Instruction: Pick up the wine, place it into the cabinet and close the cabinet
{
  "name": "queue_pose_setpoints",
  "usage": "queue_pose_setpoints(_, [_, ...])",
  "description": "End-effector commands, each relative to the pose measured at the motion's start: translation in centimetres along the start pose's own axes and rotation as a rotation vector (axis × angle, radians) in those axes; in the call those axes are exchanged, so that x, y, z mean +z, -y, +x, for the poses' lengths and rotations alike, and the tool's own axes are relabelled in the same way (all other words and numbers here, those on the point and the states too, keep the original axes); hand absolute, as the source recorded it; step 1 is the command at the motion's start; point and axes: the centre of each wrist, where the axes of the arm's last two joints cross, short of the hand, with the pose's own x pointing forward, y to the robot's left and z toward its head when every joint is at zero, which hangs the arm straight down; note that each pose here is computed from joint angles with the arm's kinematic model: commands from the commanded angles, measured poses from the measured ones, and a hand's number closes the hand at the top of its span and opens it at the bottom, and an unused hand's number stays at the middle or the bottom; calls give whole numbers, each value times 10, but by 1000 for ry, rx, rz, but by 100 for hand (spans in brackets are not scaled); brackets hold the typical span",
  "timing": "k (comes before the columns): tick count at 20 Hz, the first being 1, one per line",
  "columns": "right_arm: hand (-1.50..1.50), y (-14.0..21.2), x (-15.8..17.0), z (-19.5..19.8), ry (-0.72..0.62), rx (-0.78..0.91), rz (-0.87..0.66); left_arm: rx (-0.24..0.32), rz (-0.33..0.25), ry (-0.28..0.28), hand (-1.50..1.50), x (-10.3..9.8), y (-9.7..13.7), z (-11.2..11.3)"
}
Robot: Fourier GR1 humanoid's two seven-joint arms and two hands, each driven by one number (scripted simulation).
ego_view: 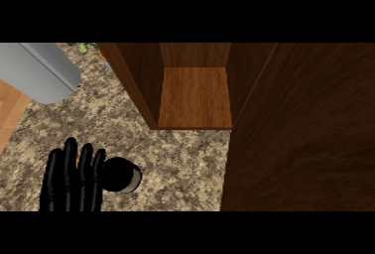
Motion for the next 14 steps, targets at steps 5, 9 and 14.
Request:
queue_pose_setpoints(5, [-150, 4, 17, 21, 37, 22, -11, 40, 87, 73, -150, 8, -37, 37])
queue_pose_setpoints(9, [-150, 0, 3, 16, 47, 1, -8, 43, 96, 44, -150, 6, -47, 45])
queue_pose_setpoints(14, [-150, 6, 14, 28, 42, 9, 17, 31, 116, -9, -150, -6, -52, 24])
